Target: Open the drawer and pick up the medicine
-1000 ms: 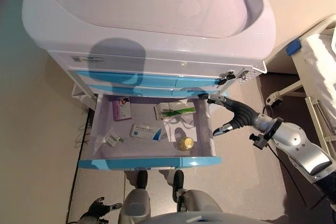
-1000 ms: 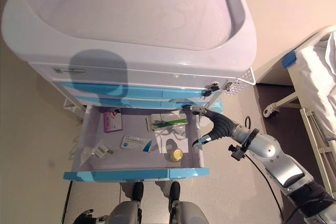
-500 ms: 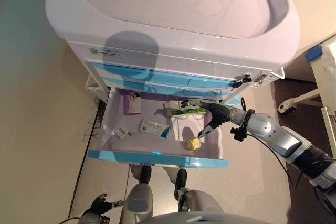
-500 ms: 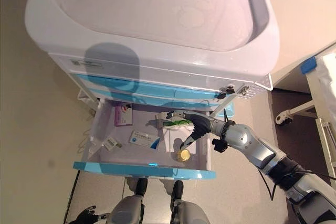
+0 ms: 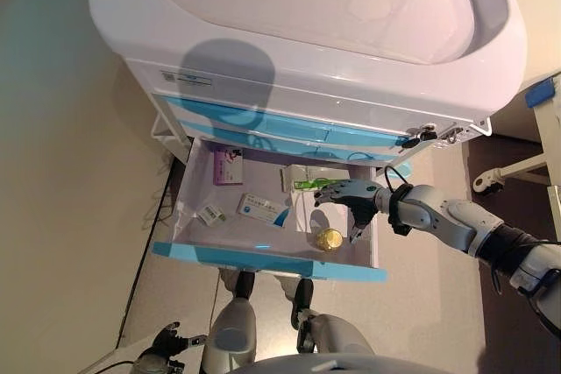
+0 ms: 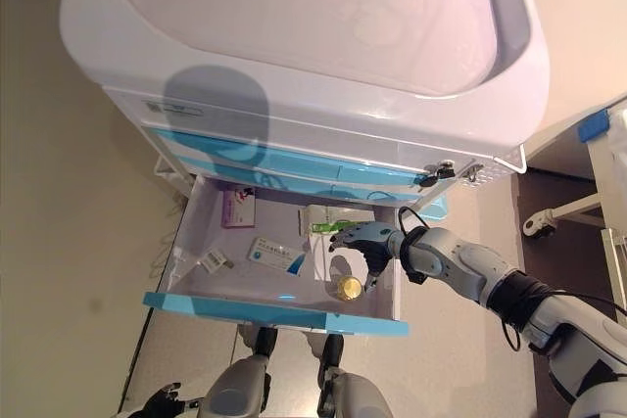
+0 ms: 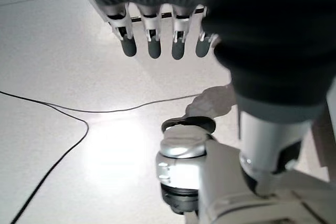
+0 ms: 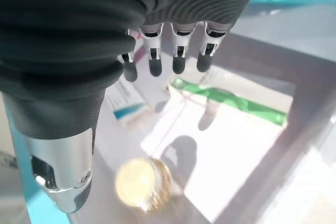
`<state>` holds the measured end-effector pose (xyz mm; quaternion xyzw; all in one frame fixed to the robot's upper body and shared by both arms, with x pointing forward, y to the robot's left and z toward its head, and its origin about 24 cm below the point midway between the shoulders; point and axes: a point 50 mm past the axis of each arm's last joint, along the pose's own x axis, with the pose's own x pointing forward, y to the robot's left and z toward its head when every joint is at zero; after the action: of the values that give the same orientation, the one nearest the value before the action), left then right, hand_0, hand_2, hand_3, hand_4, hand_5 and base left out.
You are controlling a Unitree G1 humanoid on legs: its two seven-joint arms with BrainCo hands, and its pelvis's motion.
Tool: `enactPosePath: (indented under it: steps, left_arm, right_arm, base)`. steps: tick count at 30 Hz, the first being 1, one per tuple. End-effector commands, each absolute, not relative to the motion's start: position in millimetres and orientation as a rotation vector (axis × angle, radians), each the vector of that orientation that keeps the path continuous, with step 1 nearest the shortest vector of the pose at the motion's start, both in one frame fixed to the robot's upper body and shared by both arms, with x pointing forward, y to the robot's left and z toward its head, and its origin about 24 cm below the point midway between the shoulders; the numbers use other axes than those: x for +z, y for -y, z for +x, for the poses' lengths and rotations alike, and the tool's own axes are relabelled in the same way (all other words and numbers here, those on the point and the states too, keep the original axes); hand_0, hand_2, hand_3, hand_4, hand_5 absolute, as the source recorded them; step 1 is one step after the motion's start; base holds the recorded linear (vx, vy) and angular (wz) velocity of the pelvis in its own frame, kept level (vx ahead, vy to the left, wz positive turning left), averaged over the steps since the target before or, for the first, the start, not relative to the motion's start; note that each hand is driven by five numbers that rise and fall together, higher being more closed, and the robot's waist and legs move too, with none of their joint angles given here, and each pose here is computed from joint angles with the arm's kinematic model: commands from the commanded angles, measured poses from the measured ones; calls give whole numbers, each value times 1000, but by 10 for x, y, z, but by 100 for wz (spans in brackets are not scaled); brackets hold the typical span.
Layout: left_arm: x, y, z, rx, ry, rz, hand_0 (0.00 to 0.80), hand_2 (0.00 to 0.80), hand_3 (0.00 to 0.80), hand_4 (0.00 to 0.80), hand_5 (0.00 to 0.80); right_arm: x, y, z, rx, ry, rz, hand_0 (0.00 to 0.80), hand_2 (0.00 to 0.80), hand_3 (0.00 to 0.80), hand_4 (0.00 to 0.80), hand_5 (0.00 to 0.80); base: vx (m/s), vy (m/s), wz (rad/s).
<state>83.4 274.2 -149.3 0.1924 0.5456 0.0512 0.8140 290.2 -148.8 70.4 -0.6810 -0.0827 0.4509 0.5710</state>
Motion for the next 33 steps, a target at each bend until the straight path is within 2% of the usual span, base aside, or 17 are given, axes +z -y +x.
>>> enactPosePath:
  steps: [1,14,22,33]
  left_arm:
    - [-1500,-2741,787,100,-1173,412,0,0,0,0,0]
    - [-1506,-2643,897,72,-1142,402,0,0,0,0,0]
    - [-1516,-2594,929,79,-1137,403,0,0,0,0,0]
    - [-1526,-2562,942,85,-1137,411,0,0,0,0,0]
  right_arm:
    - [789,1451,2843,1133,270,-1661,0,0,0,0,0]
    - [626,1519,2820,1163,216,-1712,0,0,0,0,0]
    - [525,1588,2868,1035,216,-1729,0,0,0,0,0]
    - [481,1546,2852,973,265,-1725,0,0,0,0,0]
  base:
    - [0,0,0]
    - [0,0,0]
    - [0,0,0]
    - [1,-1,0]
